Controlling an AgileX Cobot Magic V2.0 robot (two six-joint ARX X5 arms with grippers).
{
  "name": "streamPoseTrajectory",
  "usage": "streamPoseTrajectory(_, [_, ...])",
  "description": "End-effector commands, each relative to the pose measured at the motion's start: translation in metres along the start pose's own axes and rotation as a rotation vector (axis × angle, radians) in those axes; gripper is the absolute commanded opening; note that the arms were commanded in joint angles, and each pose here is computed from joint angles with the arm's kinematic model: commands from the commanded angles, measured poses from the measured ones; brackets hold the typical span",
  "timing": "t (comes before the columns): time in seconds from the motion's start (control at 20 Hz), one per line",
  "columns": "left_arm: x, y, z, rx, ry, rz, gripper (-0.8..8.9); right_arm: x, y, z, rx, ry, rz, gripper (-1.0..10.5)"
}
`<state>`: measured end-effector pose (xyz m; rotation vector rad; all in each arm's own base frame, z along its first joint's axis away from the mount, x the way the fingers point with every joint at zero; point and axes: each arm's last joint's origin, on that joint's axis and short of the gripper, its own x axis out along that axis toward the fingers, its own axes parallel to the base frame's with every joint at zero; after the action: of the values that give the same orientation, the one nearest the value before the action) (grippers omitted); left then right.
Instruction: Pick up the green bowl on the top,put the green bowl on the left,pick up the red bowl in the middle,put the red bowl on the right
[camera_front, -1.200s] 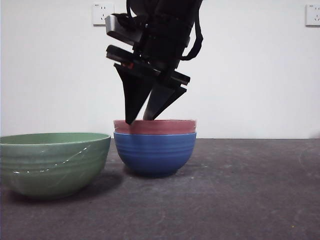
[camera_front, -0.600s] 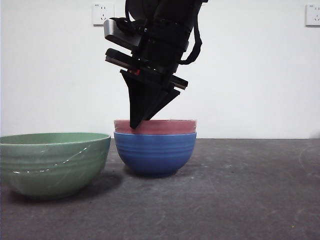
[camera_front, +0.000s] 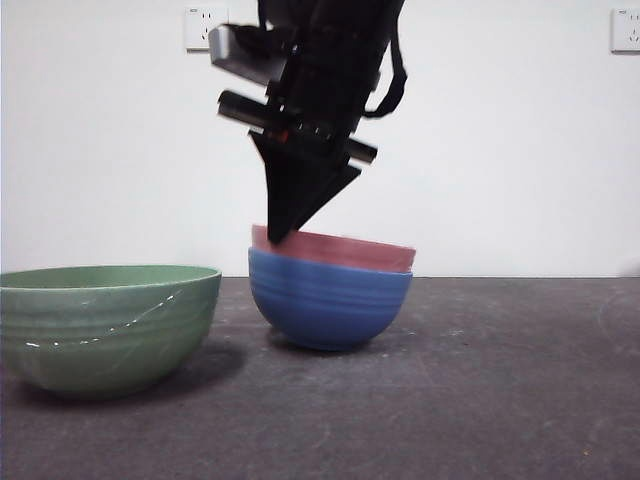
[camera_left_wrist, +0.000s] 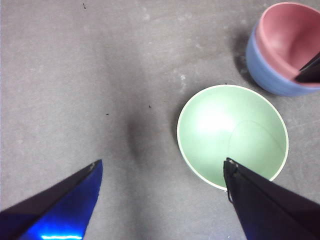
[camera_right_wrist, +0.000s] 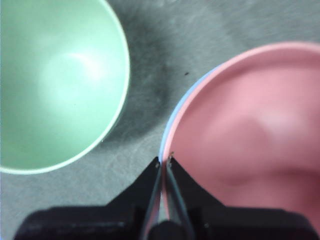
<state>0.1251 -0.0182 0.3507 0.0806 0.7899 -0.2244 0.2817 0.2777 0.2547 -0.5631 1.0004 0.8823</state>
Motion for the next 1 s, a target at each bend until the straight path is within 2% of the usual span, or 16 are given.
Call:
streamPoseTrajectory(0.05, [0.0, 0.0, 0.0, 0.01, -0.01, -0.001, 4.06, -0.02, 0.002, 0.001, -0.015, -0.049, -0.029, -0.1])
streamPoseTrajectory(0.2, [0.0, 0.0, 0.002, 0.011, -0.023, 0.0, 4.06, -0.049, 0.003, 0.001, -0.022, -0.115, -0.054, -0.1])
streamPoseTrajectory(0.35, [0.0, 0.0, 0.002, 0.011, -0.028, 0.0, 4.06, -0.084, 0.006, -0.004, -0.022, -0.164, -0.124, -0.1])
streamPoseTrajectory(0.45, [0.0, 0.0, 0.002, 0.011, -0.029, 0.001, 4.06, -0.108, 0.008, -0.016, -0.001, -0.134, -0.198, -0.1])
streamPoseTrajectory(0.55, [0.0, 0.0, 0.003, 0.012, -0.038, 0.001, 4.06, -0.132, 0.005, -0.035, 0.086, -0.054, -0.281, -0.1])
streamPoseTrajectory(0.6, [0.0, 0.0, 0.004, 0.012, -0.045, 0.002, 4.06, -0.14, 0.003, -0.047, 0.157, -0.007, -0.303, -0.1])
streamPoseTrajectory(0.75, [0.0, 0.001, 0.005, 0.01, -0.058, 0.002, 4.06, -0.143, 0.0, -0.078, 0.254, 0.028, -0.312, -0.1])
streamPoseTrajectory(1.0, [0.001, 0.001, 0.006, 0.009, -0.057, 0.001, 4.06, -0.095, 0.011, -0.116, 0.355, 0.035, -0.279, -0.1])
